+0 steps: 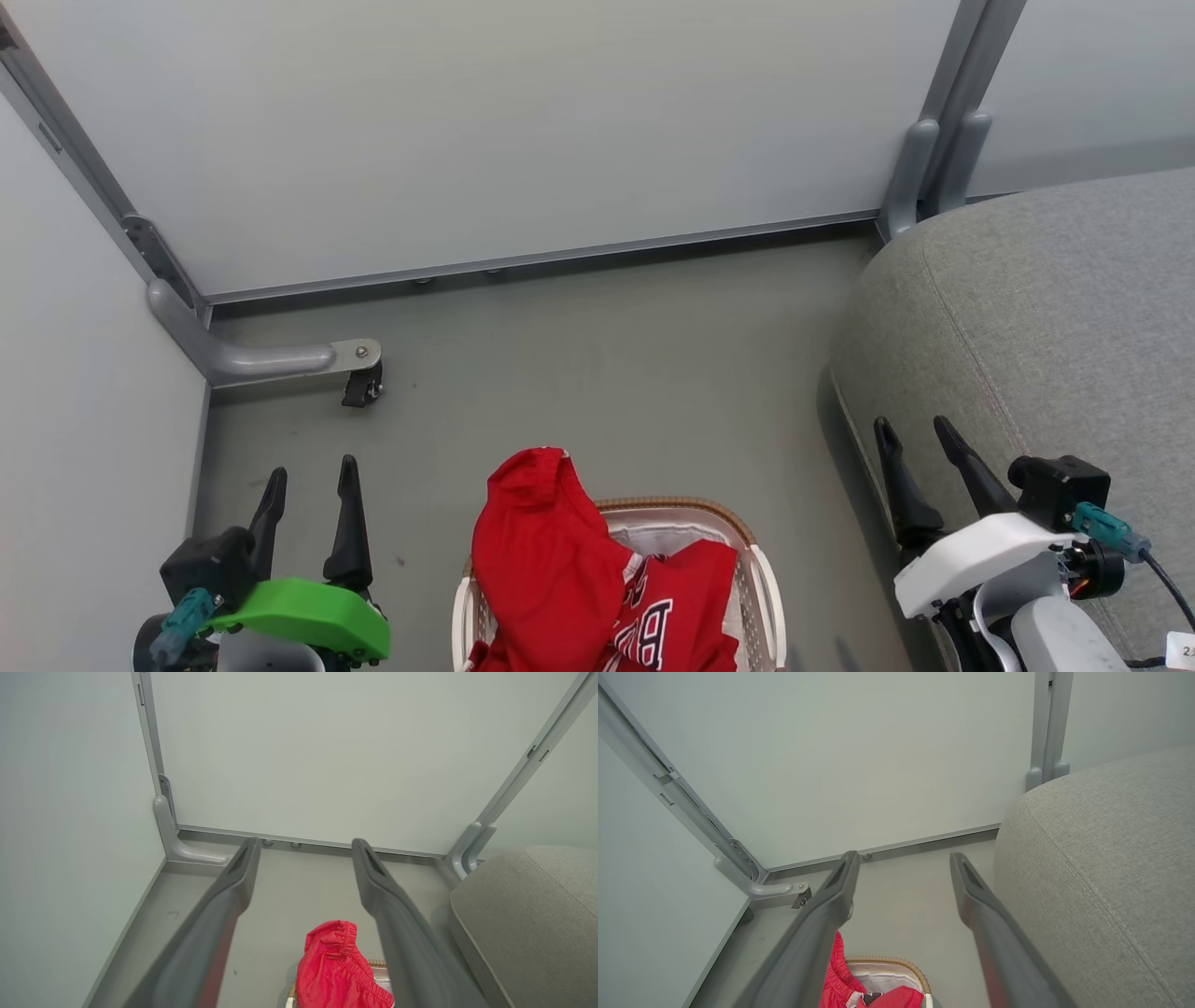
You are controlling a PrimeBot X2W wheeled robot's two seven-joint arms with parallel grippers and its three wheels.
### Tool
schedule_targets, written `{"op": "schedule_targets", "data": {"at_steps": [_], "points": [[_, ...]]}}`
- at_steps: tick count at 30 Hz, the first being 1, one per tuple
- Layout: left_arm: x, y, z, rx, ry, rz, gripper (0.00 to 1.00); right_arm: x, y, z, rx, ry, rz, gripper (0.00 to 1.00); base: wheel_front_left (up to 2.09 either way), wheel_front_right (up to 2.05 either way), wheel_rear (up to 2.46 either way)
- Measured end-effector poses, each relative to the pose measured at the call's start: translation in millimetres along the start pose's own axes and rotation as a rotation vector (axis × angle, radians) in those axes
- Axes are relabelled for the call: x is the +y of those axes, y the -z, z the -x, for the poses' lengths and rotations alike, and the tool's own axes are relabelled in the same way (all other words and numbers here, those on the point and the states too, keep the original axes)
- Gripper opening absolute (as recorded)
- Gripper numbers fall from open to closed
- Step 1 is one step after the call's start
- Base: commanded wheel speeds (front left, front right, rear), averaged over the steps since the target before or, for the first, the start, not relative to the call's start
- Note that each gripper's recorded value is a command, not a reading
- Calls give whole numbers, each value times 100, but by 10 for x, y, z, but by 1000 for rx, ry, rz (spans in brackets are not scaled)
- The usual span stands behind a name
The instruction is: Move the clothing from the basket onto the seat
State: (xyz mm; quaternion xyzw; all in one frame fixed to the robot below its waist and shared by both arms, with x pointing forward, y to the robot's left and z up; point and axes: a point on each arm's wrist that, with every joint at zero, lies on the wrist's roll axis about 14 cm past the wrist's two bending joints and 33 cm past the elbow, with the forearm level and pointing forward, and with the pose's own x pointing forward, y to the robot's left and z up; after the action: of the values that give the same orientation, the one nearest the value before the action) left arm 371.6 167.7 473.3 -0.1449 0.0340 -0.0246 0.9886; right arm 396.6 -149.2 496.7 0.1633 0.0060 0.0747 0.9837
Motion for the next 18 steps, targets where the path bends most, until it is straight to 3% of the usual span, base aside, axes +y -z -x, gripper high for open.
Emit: {"op": "schedule_targets", "data": {"at_steps": [18], "points": [[44, 52, 82, -4, 0, -81, 100, -70, 135, 38, 30, 19, 116, 100, 0, 0, 0]]}}
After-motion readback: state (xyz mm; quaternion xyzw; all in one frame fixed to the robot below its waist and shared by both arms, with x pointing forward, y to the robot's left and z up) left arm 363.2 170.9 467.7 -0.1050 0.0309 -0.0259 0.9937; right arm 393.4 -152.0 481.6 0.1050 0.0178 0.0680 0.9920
